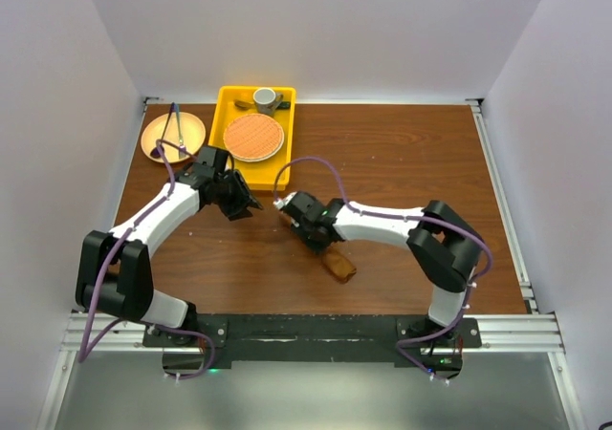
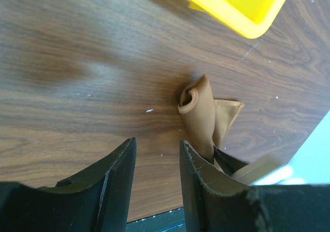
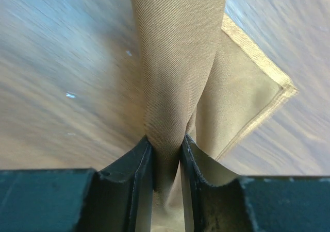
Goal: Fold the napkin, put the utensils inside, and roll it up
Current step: Roll the napkin with the utensil
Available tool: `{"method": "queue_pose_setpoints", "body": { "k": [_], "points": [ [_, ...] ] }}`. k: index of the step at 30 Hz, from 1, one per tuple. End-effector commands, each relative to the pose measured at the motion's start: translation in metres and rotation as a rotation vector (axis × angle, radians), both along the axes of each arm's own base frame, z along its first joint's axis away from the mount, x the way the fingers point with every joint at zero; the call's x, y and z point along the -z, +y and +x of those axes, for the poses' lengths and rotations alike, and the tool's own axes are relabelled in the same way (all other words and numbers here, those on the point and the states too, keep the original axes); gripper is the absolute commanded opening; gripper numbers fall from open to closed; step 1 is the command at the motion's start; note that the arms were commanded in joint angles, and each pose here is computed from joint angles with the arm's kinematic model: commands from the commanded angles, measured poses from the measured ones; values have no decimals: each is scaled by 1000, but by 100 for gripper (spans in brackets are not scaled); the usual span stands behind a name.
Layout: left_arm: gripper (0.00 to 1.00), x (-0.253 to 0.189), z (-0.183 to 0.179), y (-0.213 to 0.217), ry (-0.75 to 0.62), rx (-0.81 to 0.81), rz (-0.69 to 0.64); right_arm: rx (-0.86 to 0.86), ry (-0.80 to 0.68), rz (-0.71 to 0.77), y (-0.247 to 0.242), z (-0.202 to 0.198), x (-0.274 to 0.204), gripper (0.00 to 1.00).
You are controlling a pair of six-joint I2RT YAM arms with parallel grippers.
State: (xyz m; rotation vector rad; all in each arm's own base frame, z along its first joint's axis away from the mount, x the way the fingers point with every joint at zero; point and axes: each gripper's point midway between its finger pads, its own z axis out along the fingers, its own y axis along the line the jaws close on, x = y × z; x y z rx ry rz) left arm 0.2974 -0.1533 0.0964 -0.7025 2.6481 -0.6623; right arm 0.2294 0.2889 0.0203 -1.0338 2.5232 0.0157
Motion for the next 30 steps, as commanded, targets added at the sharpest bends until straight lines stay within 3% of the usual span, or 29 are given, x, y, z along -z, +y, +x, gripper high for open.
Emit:
{"method": "queue_pose_setpoints", "body": {
  "k": [1,2,6,14,21,30],
  "points": [
    [44,-20,10,-11,-102,63,-69,21,368,417,39,-31,-11,15],
    [44,-20,10,-13,-103,69,-76,3,450,529,46,-36,-23,14],
    [43,-21,10,-19,-102,88,-103,24,632,718,51,-42,-40,14],
    [43,-25,12,-63,-118,173,-178,145,866,861,28,-22,-24,12],
    [42,-13,6,-118,-84,270,-212,187,873,815,2,-11,-2,15],
    [41,5,25,-134,-75,278,-234,216,776,722,-12,-7,-3,36]
  ]
}}
